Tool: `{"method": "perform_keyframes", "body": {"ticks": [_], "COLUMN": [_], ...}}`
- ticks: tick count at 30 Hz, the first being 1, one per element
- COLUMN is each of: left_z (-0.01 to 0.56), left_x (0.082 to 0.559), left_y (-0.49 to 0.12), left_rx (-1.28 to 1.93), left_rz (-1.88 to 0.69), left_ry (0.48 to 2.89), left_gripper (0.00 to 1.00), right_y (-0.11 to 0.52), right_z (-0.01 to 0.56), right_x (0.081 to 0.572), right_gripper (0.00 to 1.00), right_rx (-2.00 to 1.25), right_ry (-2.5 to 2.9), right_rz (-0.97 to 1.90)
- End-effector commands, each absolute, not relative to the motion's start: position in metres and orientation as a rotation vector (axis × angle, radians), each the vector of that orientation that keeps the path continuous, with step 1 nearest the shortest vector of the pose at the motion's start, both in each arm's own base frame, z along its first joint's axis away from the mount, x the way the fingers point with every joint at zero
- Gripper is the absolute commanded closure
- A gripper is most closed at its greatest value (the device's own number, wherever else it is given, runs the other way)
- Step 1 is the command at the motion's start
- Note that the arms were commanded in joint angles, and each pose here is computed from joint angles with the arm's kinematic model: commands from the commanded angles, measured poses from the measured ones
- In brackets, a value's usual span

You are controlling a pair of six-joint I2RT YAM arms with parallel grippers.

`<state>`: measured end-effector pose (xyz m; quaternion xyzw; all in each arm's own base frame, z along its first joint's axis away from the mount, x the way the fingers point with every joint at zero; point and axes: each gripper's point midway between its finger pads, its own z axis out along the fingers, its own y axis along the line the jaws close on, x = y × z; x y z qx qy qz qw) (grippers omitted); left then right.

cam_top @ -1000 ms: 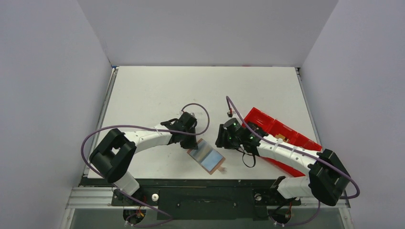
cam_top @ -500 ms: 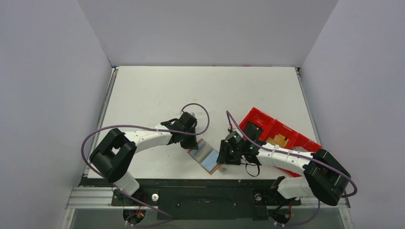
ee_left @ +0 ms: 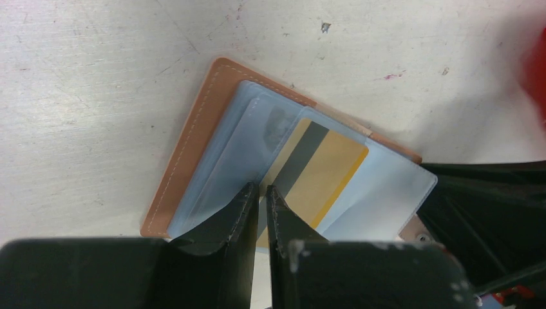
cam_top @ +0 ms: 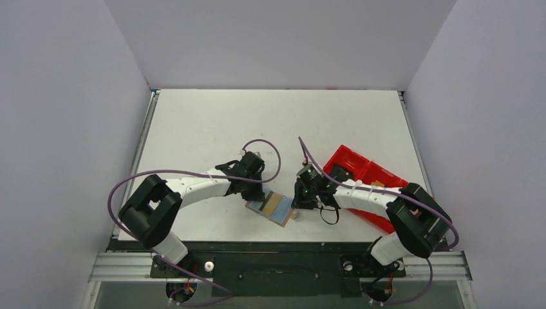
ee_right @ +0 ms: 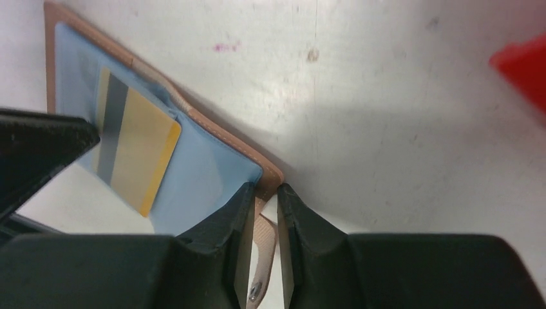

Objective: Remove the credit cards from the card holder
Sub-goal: Remove the credit card from the card holder.

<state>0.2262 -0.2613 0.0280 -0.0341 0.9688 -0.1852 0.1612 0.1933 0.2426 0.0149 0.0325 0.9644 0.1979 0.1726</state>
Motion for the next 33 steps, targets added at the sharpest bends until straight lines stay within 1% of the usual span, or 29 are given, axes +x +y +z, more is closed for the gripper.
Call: {"method": "perform_keyframes", "body": {"ticks": [1,10,14,18,22,26,29,33], "left_z": [0.024,0.023,0.021,0.018,0.017,0.017,0.017,0.017], "left_x": [0.219,0.221,0.222,0.221,0.222,0.223,0.224,0.224], "left_y": [-0.257,-0.258,-0.251,-0.249,-0.249,-0.249,-0.249,-0.249], "left_rx": [-0.091,-0.11,-0.161,-0.188,-0.213,-0.228,-0.229,-0.23], "left_rz": [-0.514,-0.512,-0.483,-0.473,-0.476,-0.481,-0.484,-0.487], "left_ry": [2.785,2.784,2.785,2.792,2.793,2.789,2.786,2.784], "left_gripper": [0.92,0.92,0.93,0.95,0.96,0.96,0.96,0.96], "right_y": [0.247,0.252,0.242,0.235,0.233,0.236,0.248,0.283], "right_z": [0.015,0.012,0.02,0.045,0.072,0.098,0.116,0.111], "right_x": [0.225,0.251,0.269,0.281,0.284,0.279,0.273,0.259], "right_gripper": [0.85,0.85,0.78,0.69,0.68,0.71,0.71,0.71], "right_rx": [0.055,0.009,0.035,0.033,0.042,0.079,0.104,0.108], "right_ry": [2.676,2.672,2.656,2.609,2.563,2.517,2.47,2.468], "right_rz": [0.501,0.469,0.451,0.424,0.437,0.512,0.626,0.861]}}
